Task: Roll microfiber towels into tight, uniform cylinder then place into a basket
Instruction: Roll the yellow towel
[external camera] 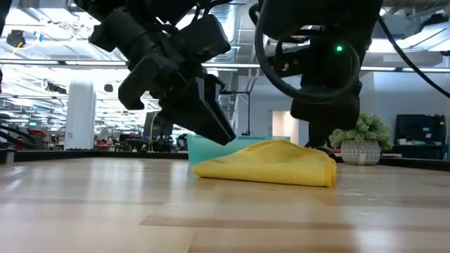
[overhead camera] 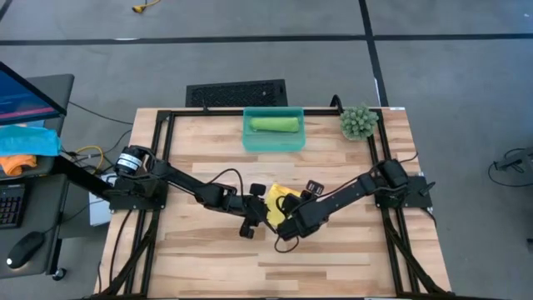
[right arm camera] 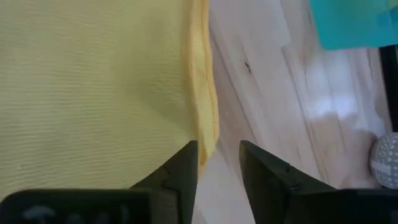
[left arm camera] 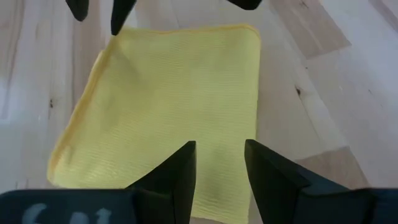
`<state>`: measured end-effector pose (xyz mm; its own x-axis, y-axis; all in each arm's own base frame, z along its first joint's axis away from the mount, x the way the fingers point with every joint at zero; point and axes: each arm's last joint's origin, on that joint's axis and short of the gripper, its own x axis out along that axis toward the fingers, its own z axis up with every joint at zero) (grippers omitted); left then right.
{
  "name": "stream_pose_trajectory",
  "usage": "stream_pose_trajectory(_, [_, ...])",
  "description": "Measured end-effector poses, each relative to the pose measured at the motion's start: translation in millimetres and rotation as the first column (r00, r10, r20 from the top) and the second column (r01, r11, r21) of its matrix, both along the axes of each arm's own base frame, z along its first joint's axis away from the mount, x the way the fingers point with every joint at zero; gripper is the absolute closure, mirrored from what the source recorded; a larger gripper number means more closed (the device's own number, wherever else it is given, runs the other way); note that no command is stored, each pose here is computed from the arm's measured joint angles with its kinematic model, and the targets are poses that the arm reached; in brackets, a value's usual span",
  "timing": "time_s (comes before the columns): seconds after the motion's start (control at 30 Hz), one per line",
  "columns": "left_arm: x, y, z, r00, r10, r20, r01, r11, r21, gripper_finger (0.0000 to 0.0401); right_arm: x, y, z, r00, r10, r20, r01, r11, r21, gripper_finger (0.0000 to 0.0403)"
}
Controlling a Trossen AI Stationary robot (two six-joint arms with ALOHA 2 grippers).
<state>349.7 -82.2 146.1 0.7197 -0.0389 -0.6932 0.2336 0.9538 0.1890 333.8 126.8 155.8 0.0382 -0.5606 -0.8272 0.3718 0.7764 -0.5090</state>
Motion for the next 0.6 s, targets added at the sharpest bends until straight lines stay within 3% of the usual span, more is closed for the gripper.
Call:
stream_pose_trajectory(0.17, [0.5, 1.3, -0.1, 1.000, 0.004, 0.001, -0.004, 1.000, 0.000, 0.0271, -3.8, 2.2, 4.4, 1.000, -0.003, 0.011, 0.003, 1.000, -0.026, 0.0268])
stream_pose_trajectory(0.33, [6.1, 1.9, -20.7, 1.000, 0.002, -0.023, -0.001, 1.000, 0.016, 0.0271, -9.2, 2.9, 15.2, 0.999, -0.031, 0.024, 0.033, 0.997, -0.069, 0.0270])
stream_pose_trajectory(0.6, [6.7, 1.3, -35.2, 0.998, 0.025, -0.065, -0.022, 0.999, 0.042, 0.0271, -30.7, 24.3, 27.9, 1.000, 0.012, -0.013, -0.015, 0.977, -0.212, 0.0270])
